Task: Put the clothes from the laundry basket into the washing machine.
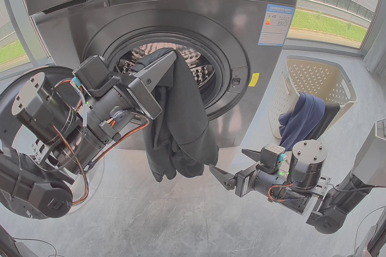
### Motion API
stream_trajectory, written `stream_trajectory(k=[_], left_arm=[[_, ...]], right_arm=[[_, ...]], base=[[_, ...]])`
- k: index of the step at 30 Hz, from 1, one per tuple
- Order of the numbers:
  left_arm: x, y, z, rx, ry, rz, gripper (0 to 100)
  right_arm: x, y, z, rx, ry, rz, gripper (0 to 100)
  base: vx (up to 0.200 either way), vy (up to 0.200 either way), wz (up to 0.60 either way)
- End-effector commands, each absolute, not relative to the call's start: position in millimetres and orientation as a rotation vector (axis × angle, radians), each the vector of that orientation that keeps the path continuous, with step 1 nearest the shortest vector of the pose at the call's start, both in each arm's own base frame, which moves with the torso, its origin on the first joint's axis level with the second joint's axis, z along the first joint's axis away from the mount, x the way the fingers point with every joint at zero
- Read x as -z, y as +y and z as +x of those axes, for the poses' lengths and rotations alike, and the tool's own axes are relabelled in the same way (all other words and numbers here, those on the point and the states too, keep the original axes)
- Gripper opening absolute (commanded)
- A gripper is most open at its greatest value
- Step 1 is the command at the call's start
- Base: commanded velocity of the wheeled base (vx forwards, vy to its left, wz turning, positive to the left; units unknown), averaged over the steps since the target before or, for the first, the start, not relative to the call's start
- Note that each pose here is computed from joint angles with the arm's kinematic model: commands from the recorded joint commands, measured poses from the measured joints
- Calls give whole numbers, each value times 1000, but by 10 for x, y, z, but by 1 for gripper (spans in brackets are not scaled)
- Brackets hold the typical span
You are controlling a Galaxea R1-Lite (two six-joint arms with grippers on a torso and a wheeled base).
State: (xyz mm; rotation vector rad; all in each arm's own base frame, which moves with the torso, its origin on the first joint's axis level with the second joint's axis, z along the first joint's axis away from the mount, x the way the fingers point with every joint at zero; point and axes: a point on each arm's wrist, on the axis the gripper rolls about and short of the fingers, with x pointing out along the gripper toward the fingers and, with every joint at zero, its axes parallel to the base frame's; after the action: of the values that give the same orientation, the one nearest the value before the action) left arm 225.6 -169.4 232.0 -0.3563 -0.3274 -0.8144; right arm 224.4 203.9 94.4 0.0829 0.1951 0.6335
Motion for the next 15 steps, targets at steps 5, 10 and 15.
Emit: stream_trajectory(k=[5, 10, 15], left_arm=[[-2412, -1664, 2176, 825, -358, -366, 0], [-2455, -1631, 2132, 826, -369, -368, 0], [-2489, -1611, 2098, 830, -376, -370, 0]], right_arm=[[-732, 2144, 2417, -629, 224, 70, 100], [-701, 2193, 2525, -643, 212, 67, 100], [-661, 2215, 2645, -627, 202, 66, 100]], base=[[0, 0, 0], [0, 0, 0], [0, 0, 0]])
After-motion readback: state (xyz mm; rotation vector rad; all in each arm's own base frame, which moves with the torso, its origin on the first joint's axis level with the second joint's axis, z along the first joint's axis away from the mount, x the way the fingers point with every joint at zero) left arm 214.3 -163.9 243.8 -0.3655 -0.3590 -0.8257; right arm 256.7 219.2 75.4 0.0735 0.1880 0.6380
